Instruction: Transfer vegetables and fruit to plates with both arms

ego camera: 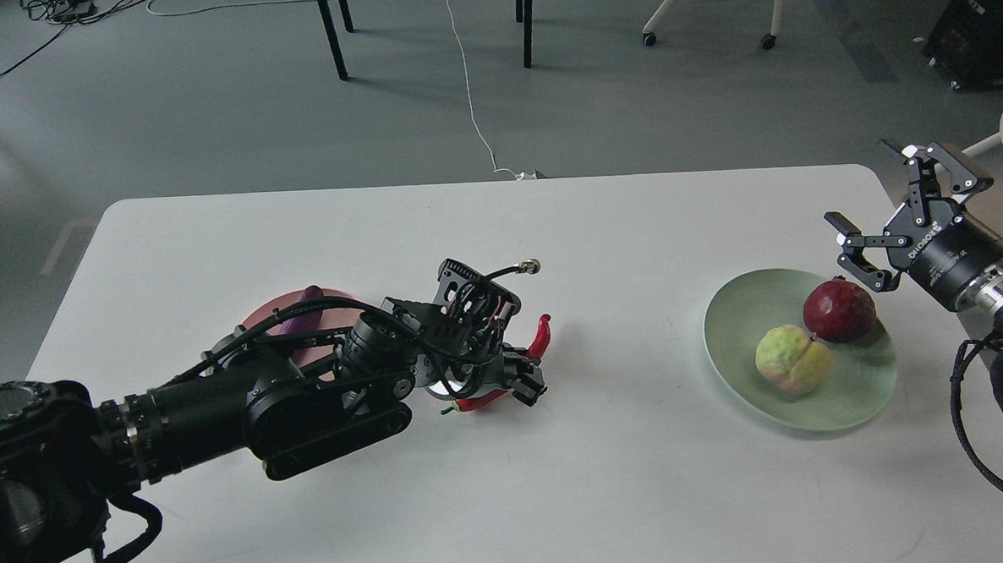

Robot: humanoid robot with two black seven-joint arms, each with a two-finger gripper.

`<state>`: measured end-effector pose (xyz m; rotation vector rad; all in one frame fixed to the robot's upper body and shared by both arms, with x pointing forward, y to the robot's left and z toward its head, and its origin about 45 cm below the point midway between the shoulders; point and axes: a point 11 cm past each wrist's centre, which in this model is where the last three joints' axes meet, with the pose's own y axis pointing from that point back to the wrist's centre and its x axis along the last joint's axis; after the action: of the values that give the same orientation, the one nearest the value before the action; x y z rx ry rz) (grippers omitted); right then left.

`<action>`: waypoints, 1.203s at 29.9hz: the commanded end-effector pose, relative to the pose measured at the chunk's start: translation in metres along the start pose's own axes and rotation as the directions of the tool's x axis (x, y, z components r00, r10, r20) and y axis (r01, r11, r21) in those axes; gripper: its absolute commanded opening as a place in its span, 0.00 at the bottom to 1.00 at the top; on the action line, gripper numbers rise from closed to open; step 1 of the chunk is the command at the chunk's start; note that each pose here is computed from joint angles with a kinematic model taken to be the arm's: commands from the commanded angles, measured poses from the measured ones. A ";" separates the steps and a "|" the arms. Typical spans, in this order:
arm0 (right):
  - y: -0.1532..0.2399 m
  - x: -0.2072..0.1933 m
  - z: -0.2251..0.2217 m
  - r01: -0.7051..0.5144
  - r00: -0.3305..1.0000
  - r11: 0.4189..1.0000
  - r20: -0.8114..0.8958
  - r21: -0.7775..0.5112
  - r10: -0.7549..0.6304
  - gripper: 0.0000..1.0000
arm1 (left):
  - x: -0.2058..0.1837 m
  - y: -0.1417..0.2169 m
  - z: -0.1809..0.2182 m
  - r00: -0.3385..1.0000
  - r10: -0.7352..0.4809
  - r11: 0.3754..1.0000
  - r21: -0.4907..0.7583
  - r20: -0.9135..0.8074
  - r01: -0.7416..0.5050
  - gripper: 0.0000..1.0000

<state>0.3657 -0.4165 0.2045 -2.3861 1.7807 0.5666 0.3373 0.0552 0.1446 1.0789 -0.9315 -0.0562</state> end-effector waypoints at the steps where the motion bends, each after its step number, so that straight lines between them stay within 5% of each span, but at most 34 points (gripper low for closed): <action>1: 0.002 0.003 -0.003 -0.006 1.000 1.000 -0.006 0.002 0.006 0.98 | 0.038 0.028 -0.001 0.995 0.100 0.994 -0.032 -0.020 -0.101 0.11; 5: 0.002 0.003 -0.003 -0.007 1.000 1.000 -0.007 0.002 0.007 0.99 | 0.048 0.063 -0.040 0.978 0.151 0.988 0.039 -0.147 -0.147 0.11; 11: 0.001 0.000 -0.001 -0.001 1.000 1.000 -0.001 0.000 0.001 0.99 | -0.005 0.093 -0.111 0.933 0.104 0.987 0.147 -0.343 -0.056 0.11; 19: 0.000 0.000 -0.001 -0.003 1.000 1.000 -0.003 0.002 0.003 0.99 | -0.057 0.102 -0.140 0.892 0.091 0.978 0.208 -0.443 0.003 0.18; 21: 0.000 0.001 -0.002 -0.004 1.000 1.000 -0.004 0.002 0.004 0.98 | -0.058 0.105 -0.144 0.891 0.095 0.976 0.216 -0.445 0.003 0.27; 24: 0.001 0.002 -0.003 -0.005 1.000 1.000 -0.007 0.004 0.005 0.99 | -0.059 0.111 -0.150 0.880 0.099 0.976 0.217 -0.465 0.005 0.65; 26: 0.001 0.002 -0.004 -0.006 1.000 1.000 -0.008 0.004 0.006 0.99 | -0.061 0.116 -0.154 0.868 0.103 0.976 0.218 -0.486 0.006 0.76; 28: 0.001 0.003 -0.005 -0.008 1.000 1.000 -0.010 0.006 0.008 0.99 | -0.061 0.120 -0.157 0.862 0.114 0.977 0.213 -0.494 -0.007 1.00; 32: -0.001 0.002 -0.007 -0.002 1.000 1.000 -0.013 0.010 0.002 0.99 | -0.042 0.125 -0.157 0.844 0.213 0.972 0.196 -0.491 -0.131 1.00; 36: -0.008 -0.004 -0.014 0.013 1.000 1.000 -0.017 0.027 -0.013 0.99 | 0.032 0.132 -0.138 0.687 0.475 0.865 0.146 -0.550 -0.481 1.00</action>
<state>0.3701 -0.4195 0.2123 -2.3867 1.7850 0.5365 0.3798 0.2403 0.2089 0.9801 -0.5848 0.5285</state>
